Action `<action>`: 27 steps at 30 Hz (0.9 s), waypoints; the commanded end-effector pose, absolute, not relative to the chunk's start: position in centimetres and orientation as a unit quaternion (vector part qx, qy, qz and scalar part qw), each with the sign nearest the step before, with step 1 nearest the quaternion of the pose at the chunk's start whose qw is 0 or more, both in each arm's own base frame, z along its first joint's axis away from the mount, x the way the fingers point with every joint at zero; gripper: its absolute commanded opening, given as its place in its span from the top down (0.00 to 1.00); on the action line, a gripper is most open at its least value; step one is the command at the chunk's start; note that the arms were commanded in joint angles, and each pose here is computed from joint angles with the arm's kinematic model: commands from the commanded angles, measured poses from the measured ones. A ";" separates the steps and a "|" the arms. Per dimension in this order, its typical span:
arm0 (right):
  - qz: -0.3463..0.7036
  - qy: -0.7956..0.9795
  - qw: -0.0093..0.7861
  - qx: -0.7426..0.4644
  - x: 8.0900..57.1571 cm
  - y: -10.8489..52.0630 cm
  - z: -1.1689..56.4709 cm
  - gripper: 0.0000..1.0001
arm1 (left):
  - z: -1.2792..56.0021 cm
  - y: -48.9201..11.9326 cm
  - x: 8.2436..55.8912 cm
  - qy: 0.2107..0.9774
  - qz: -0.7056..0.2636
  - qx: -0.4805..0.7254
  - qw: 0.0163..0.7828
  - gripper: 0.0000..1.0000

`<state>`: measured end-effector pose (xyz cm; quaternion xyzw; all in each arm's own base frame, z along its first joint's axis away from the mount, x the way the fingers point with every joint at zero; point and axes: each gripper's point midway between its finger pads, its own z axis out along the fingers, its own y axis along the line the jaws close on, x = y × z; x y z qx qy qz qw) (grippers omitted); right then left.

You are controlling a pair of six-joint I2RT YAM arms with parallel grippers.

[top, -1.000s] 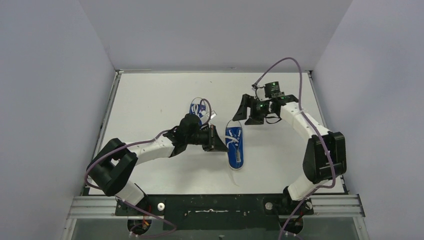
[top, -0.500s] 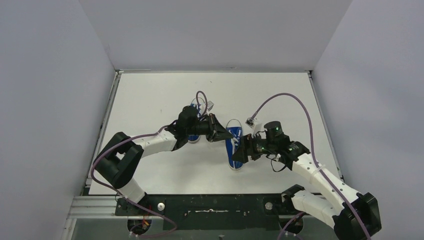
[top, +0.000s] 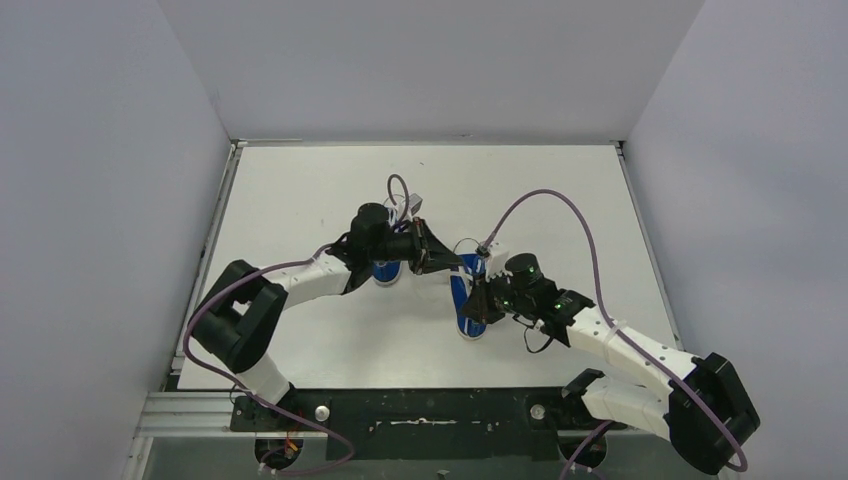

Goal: Tie the shoes
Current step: Cross the shoelace with the shoelace.

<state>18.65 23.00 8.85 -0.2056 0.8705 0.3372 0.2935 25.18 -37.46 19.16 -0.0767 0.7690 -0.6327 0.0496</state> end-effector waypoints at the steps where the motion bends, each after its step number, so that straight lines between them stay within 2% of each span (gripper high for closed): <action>1: 0.365 0.851 0.337 -0.171 20.4 24.5 12.7 1.00 | 22.6 -37.5 26.3 0.740 -0.667 -0.043 0.075 1.00; 3: 0.358 0.867 0.308 -0.158 19.3 23.9 13.3 1.00 | 22.5 -37.6 26.4 0.740 -0.667 -0.025 0.080 1.00; 5: 0.353 0.878 0.286 -0.149 18.5 23.4 14.8 1.00 | 22.5 -37.7 26.4 0.738 -0.666 0.019 0.102 0.91; 7: 0.359 0.887 0.256 -0.138 18.0 23.1 16.5 1.00 | 21.5 -37.0 26.8 0.752 -0.639 0.074 0.145 0.75; 8: 0.362 0.891 0.240 -0.134 17.8 22.9 17.4 1.00 | 21.2 -36.5 27.1 0.757 -0.617 0.114 0.180 0.61; 10: 0.358 0.898 0.224 -0.121 17.5 22.1 18.9 1.00 | 18.3 -34.6 27.6 0.788 -0.519 0.216 0.252 0.38; 11: 0.360 0.898 0.224 -0.117 17.5 21.9 19.6 1.00 | 16.9 -33.6 27.4 0.802 -0.458 0.275 0.268 0.33; 12: 0.366 0.896 0.225 -0.113 17.5 21.8 20.4 1.00 | 16.2 -33.0 27.4 0.800 -0.417 0.327 0.281 0.31; 16: 0.395 0.888 0.208 -0.111 17.2 21.8 22.1 1.00 | 12.5 -32.3 29.5 0.779 -0.370 0.404 0.304 0.28; 20: 0.414 0.876 0.213 -0.126 17.0 22.3 23.4 1.00 | 10.5 -33.7 30.3 0.748 -0.393 0.442 0.300 0.25; 22: 0.418 0.872 0.220 -0.128 17.4 22.3 24.0 1.00 | 9.7 -34.4 30.3 0.741 -0.405 0.450 0.292 0.19; 27: 0.441 0.857 0.228 -0.137 18.1 23.0 25.1 1.00 | 7.6 -35.5 30.4 0.732 -0.385 0.484 0.285 0.20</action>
